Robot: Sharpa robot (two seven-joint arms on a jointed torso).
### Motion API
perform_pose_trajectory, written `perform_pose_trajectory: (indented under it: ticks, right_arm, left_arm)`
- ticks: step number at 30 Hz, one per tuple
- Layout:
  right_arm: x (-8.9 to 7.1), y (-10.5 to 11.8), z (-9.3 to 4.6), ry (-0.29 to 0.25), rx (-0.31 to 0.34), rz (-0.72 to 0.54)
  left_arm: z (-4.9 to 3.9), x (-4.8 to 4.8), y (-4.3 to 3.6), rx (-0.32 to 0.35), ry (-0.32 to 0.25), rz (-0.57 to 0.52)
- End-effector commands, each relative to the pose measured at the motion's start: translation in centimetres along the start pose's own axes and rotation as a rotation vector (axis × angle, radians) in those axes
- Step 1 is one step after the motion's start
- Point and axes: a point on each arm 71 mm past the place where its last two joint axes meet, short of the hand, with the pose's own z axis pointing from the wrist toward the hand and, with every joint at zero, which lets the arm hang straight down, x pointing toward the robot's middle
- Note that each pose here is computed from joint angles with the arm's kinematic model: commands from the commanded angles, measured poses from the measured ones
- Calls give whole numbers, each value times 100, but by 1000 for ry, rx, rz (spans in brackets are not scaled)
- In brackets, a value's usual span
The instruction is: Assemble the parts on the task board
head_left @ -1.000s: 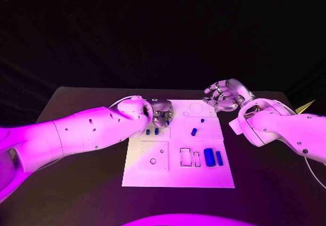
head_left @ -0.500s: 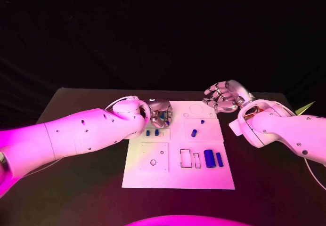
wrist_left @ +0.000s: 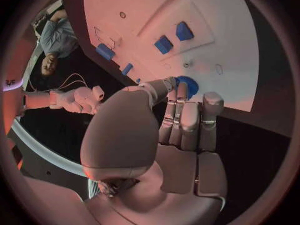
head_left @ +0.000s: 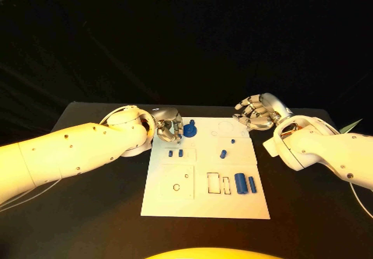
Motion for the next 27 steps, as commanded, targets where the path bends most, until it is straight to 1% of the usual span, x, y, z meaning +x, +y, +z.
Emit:
perform_pose_trajectory:
  ticks: [1, 6, 15, 21, 27]
  right_arm:
    - [6, -7, -4, 8, -4, -7]
    - [10, -12, -7, 9, -3, -6]
    - [16, -18, -13, 9, -2, -6]
    - [17, -17, -15, 8, -3, -5]
    - [19, -16, -15, 8, -3, -5]
  left_arm:
    - [-17, -8, 51, -23, 8, -31]
    - [-22, 3, 107, -35, 14, -34]
    - [-14, 61, 156, -44, 25, -42]
    - [8, 96, 170, -46, 25, -42]
    - [31, 149, 158, -39, 30, -44]
